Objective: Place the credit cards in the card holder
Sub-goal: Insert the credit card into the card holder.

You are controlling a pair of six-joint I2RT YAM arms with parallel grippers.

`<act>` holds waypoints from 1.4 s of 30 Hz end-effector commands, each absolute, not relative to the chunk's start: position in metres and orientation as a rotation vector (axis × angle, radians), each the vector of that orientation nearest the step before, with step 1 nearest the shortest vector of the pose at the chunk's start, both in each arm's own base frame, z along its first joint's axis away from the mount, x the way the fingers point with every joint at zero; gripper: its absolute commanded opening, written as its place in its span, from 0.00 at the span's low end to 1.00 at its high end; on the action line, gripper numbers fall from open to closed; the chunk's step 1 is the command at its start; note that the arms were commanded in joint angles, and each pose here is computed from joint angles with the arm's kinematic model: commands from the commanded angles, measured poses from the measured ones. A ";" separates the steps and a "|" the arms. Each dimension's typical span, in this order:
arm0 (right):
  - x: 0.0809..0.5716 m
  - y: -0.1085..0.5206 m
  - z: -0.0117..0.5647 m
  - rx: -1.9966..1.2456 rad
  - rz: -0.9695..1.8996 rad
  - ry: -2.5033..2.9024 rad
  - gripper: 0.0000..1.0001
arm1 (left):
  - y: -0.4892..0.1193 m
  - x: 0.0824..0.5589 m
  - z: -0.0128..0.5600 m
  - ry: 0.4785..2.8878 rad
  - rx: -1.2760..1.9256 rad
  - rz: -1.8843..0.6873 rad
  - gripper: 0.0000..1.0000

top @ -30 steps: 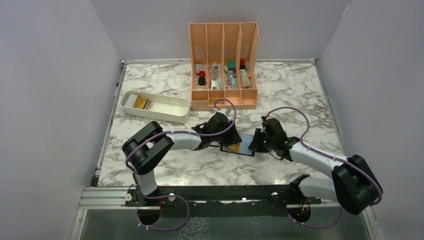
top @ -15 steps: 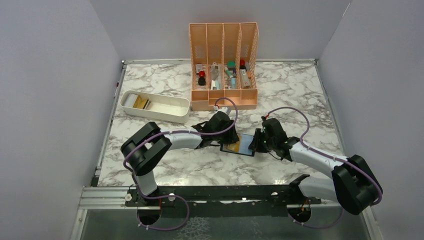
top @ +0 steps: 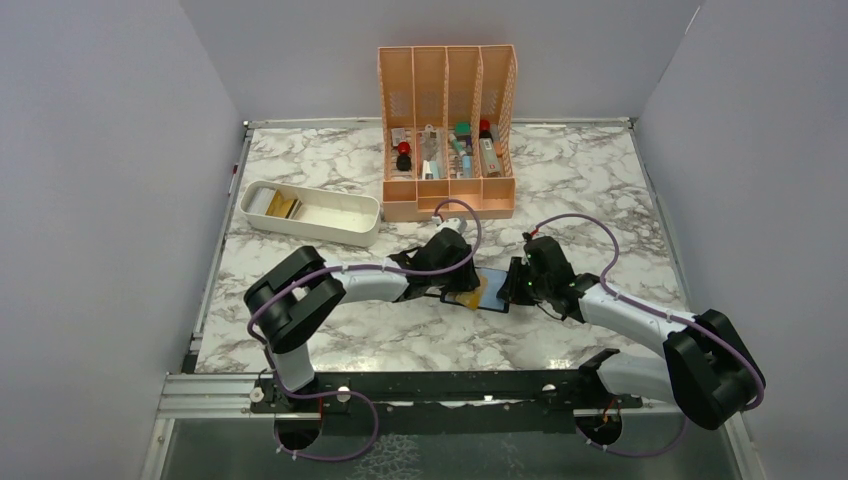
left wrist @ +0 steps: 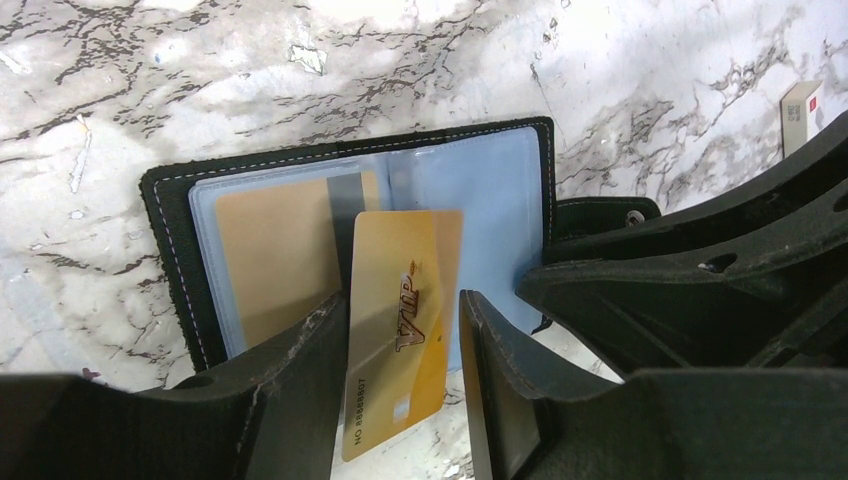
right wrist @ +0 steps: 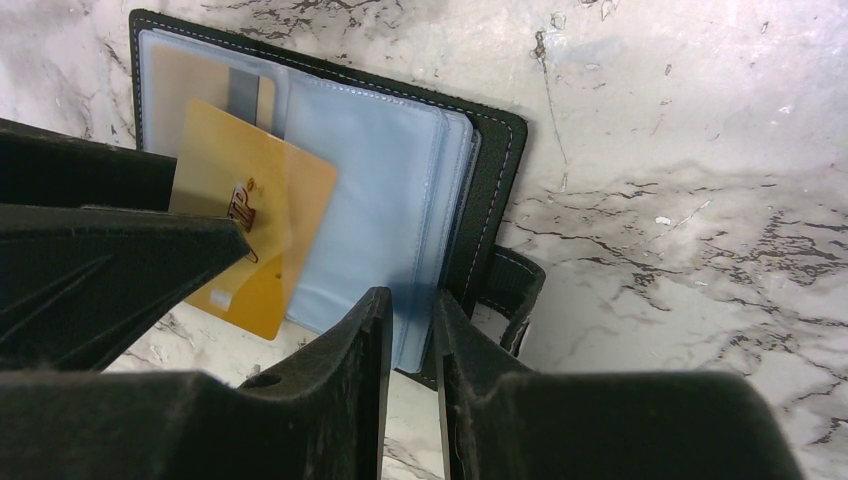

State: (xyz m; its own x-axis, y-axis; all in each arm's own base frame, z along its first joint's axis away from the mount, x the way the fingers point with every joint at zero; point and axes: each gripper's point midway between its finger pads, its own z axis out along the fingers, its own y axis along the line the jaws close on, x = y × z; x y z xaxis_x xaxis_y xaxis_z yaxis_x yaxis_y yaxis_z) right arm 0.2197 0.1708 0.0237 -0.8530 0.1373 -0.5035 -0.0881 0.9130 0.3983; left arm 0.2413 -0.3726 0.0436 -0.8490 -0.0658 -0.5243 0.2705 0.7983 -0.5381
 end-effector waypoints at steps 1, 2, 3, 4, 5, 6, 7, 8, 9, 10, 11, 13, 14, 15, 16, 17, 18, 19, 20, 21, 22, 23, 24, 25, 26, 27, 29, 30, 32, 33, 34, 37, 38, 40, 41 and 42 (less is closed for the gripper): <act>0.210 0.174 0.021 0.036 0.598 2.569 0.27 | -0.369 0.241 0.029 2.473 0.112 -0.800 0.36; 0.210 0.174 0.022 0.035 0.597 2.567 0.27 | -0.369 0.242 0.028 2.473 0.111 -0.796 0.31; 0.210 0.174 0.023 0.032 0.597 2.567 0.27 | -0.369 0.243 0.027 2.476 0.113 -0.784 0.26; 0.210 0.173 0.024 0.032 0.595 2.565 0.27 | -0.368 0.244 0.026 2.479 0.118 -0.774 0.23; 0.209 0.173 0.024 0.033 0.593 2.565 0.27 | -0.368 0.245 0.025 2.482 0.122 -0.765 0.19; 0.209 0.172 0.024 0.033 0.593 2.562 0.27 | -0.367 0.246 0.025 2.481 0.122 -0.756 0.16; 0.209 0.172 0.025 0.033 0.595 2.559 0.27 | -0.365 0.247 0.025 2.480 0.119 -0.749 0.13; 0.208 0.172 0.025 0.032 0.595 2.559 0.27 | -0.364 0.249 0.025 2.480 0.114 -0.742 0.10; 0.208 0.172 0.024 0.032 0.595 2.559 0.27 | -0.361 0.249 0.025 2.481 0.110 -0.736 0.08; 0.208 0.172 0.024 0.032 0.598 2.559 0.27 | -0.360 0.251 0.026 2.478 0.102 -0.733 0.06; 0.208 0.172 0.024 0.031 0.600 2.560 0.27 | -0.357 0.253 0.026 2.477 0.089 -0.730 0.05; 0.208 0.173 0.023 0.030 0.601 2.561 0.27 | -0.353 0.257 0.028 2.468 0.059 -0.739 0.02; 0.208 0.173 0.023 0.029 0.605 2.561 0.27 | -0.352 0.258 0.029 2.463 0.045 -0.747 0.00; 0.207 0.173 0.023 0.028 0.606 2.562 0.27 | -0.353 0.259 0.031 2.454 0.035 -0.758 0.00; 0.207 0.173 0.022 0.028 0.607 2.563 0.27 | -0.353 0.259 0.031 2.450 0.027 -0.761 0.00; 0.207 0.174 0.022 0.027 0.609 2.564 0.27 | -0.353 0.260 0.031 2.444 0.015 -0.767 0.00; 0.207 0.174 0.022 0.026 0.611 2.563 0.27 | -0.354 0.262 0.031 2.439 0.002 -0.774 0.00; 0.207 0.174 0.023 0.026 0.612 2.562 0.27 | -0.355 0.262 0.031 2.435 -0.015 -0.788 0.00; 0.207 0.174 0.022 0.026 0.612 2.563 0.27 | -0.356 0.262 0.030 2.430 -0.030 -0.804 0.00; 0.207 0.174 0.022 0.025 0.615 2.563 0.27 | -0.357 0.263 0.030 2.424 -0.049 -0.820 0.00; 0.207 0.174 0.022 0.024 0.616 2.562 0.27 | -0.358 0.262 0.028 2.423 -0.069 -0.836 0.00; 0.207 0.174 0.022 0.024 0.616 2.563 0.27 | -0.359 0.260 0.027 2.422 -0.086 -0.855 0.00; 0.207 0.175 0.022 0.025 0.616 2.562 0.27 | -0.360 0.260 0.026 2.415 -0.115 -0.879 0.00; 0.207 0.174 0.022 0.024 0.614 2.562 0.27 | -0.358 0.258 0.023 2.417 -0.136 -0.884 0.00; 0.207 0.174 0.021 0.024 0.612 2.563 0.27 | -0.356 0.258 0.023 2.411 -0.156 -0.888 0.00; 0.206 0.174 0.020 0.024 0.611 2.565 0.27 | -0.354 0.258 0.023 2.400 -0.176 -0.888 0.00; 0.205 0.174 0.018 0.025 0.612 2.572 0.27 | -0.350 0.259 0.027 2.367 -0.210 -0.887 0.00; 0.205 0.174 0.017 0.025 0.615 2.573 0.27 | -0.350 0.261 0.029 2.352 -0.219 -0.890 0.00; 0.204 0.175 0.016 0.026 0.624 2.575 0.27 | -0.351 0.261 0.032 2.333 -0.231 -0.887 0.00; 0.204 0.175 0.016 0.027 0.627 2.575 0.27 | -0.351 0.262 0.032 2.323 -0.238 -0.880 0.00; 0.204 0.176 0.016 0.028 0.631 2.574 0.27 | -0.352 0.262 0.033 2.309 -0.246 -0.881 0.00; 0.204 0.177 0.018 0.027 0.642 2.573 0.27 | -0.355 0.261 0.035 2.265 -0.261 -0.910 0.00; 0.204 0.178 0.018 0.026 0.644 2.572 0.27 | -0.356 0.262 0.034 2.266 -0.256 -0.906 0.00; 0.204 0.178 0.019 0.023 0.646 2.572 0.27 | -0.356 0.263 0.031 2.264 -0.265 -0.899 0.00; 0.204 0.178 0.019 0.023 0.646 2.572 0.27 | -0.357 0.263 0.032 2.256 -0.266 -0.898 0.00; 0.204 0.178 0.018 0.022 0.644 2.576 0.27 | -0.358 0.262 0.032 2.250 -0.266 -0.893 0.00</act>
